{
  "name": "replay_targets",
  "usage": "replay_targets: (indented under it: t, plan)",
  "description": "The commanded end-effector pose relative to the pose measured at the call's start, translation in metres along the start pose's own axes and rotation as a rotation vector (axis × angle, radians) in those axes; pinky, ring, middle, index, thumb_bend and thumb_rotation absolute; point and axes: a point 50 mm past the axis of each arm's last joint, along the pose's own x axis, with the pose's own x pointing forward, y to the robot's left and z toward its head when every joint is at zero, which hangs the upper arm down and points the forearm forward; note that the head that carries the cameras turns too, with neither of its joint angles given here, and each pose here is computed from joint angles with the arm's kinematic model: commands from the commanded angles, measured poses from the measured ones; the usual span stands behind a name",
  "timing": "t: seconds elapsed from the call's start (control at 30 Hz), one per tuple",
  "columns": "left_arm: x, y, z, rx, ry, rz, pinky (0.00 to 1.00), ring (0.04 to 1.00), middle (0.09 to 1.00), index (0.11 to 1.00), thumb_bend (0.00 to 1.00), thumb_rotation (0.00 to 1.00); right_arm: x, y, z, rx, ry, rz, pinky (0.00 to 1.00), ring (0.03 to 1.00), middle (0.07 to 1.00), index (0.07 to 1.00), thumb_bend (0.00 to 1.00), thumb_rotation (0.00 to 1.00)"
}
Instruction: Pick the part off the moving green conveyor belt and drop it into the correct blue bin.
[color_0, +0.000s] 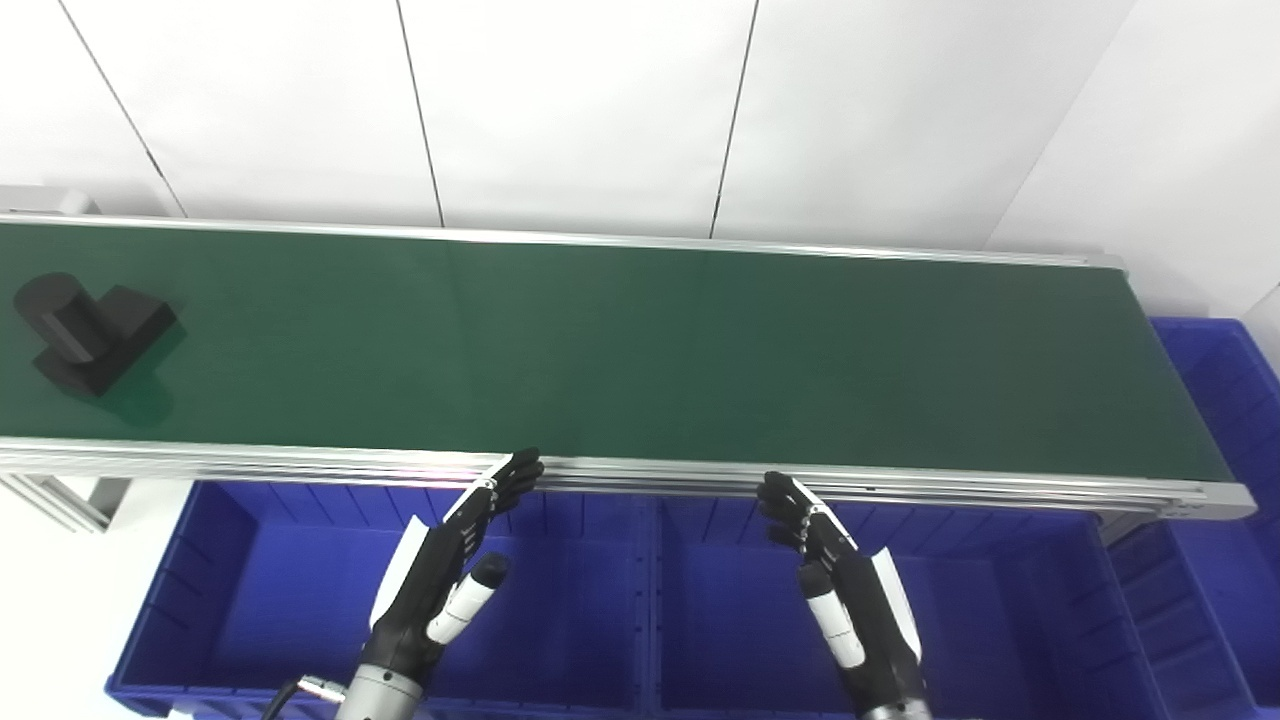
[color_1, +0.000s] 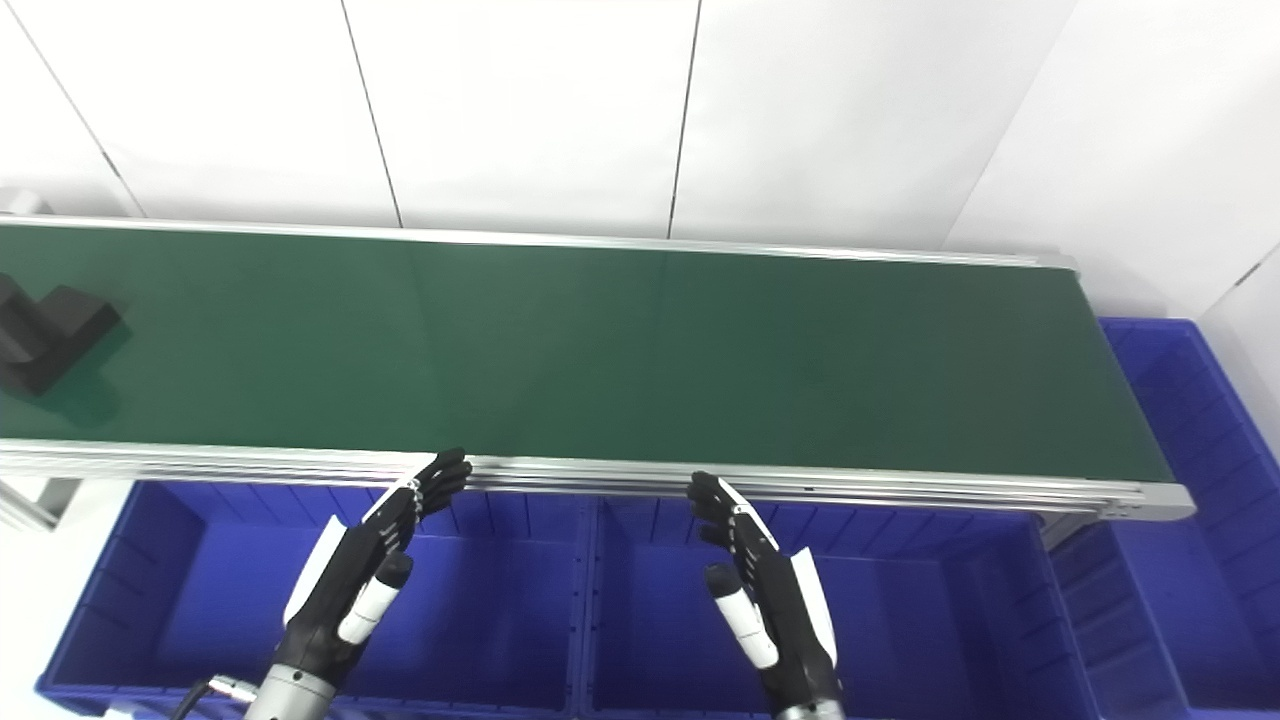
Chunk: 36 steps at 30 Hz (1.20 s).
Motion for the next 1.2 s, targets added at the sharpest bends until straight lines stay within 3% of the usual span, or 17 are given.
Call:
replay_targets:
  t: [0.0,0.53,1.17]
  plan:
    - [0.0050,0.0042,0.0095,0.018,-0.052,0.013,0.90,0.886,0.880,0.886,0.74,1.00,0.0041,-0.0001,0.0102,0.005,-0.083,-0.009,0.81,0.866,0.865,0.881,0.75,0.98]
    - [0.0060,0.0033,0.0098,0.021,-0.049,0.017,0.88,0.876,0.876,0.881,0.69,1.00,0.0048,-0.0009,0.0101,0.005,-0.074,-0.005,0.82,0.873,0.864,0.883,0.75,0.97]
    - [0.0062,0.0048,0.0103,0.030,-0.047,0.014,0.89,0.876,0.875,0.881,0.70,1.00,0.0047,0.0009,0.0112,0.007,-0.074,-0.009,0.82,0.870,0.863,0.881,0.75,0.98]
